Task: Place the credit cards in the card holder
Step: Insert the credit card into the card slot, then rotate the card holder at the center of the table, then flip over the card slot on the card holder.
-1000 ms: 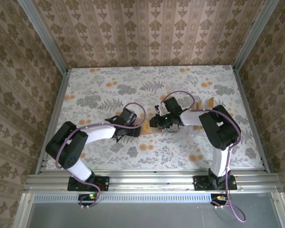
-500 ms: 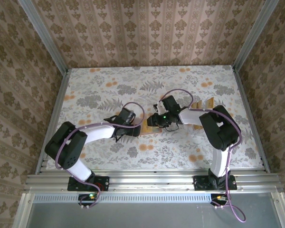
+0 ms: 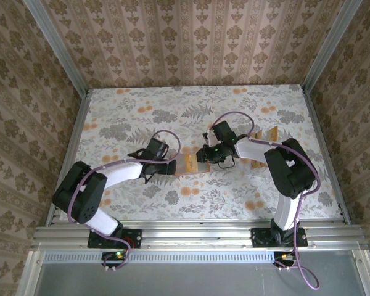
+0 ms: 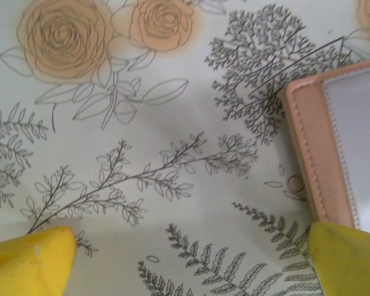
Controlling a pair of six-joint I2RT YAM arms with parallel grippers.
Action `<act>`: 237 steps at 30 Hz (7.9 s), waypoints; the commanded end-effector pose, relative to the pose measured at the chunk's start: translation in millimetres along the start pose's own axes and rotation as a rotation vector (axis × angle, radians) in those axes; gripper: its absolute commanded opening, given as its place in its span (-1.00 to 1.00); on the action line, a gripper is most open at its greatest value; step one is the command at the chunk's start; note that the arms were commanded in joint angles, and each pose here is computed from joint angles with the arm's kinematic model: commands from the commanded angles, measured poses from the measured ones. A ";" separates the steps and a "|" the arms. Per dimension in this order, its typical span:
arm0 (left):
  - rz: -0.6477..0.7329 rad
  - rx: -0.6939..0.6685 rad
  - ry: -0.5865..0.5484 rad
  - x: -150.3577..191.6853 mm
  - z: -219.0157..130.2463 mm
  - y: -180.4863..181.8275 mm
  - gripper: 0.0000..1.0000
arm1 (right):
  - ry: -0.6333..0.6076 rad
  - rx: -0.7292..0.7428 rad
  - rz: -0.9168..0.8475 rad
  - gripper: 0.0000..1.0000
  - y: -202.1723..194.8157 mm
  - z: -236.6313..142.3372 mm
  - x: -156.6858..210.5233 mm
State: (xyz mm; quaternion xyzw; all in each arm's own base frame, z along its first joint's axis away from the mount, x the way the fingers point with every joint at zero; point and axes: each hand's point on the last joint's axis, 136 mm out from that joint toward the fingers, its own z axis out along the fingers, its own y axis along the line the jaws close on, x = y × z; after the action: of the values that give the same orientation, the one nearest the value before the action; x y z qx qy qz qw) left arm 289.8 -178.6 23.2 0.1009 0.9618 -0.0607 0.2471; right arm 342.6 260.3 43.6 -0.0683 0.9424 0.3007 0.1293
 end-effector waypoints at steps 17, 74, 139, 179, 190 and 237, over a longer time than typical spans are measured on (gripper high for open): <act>-0.012 -0.052 0.056 13.8 10.0 13.8 0.95 | 0.060 0.119 -0.074 -1.00 0.6 20.8 3.6; -0.079 -0.082 0.054 2.0 2.3 34.4 0.94 | 0.062 0.063 -0.098 -1.00 37.3 35.3 1.3; -0.032 -0.054 0.023 -38.5 -3.8 40.6 0.95 | 0.008 0.042 -0.089 -0.64 52.8 3.3 -16.6; -0.008 0.019 -0.020 -23.6 -13.4 -5.8 0.97 | -0.081 0.082 -0.038 0.10 61.0 -39.9 13.8; -0.015 0.017 -0.041 -25.2 -19.7 -1.6 0.97 | -0.042 0.172 0.000 -0.02 27.9 -19.1 42.7; 0.104 0.069 -0.085 -32.3 -24.0 -57.2 0.97 | 0.030 0.094 0.014 -0.09 22.2 23.1 -5.0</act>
State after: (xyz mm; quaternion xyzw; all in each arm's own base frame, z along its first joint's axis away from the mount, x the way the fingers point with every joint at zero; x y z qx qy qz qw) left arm 285.4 -229.4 57.4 0.1593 0.9445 -0.0874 0.2736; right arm 345.1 282.9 34.8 -0.0552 0.9627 0.2400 0.1124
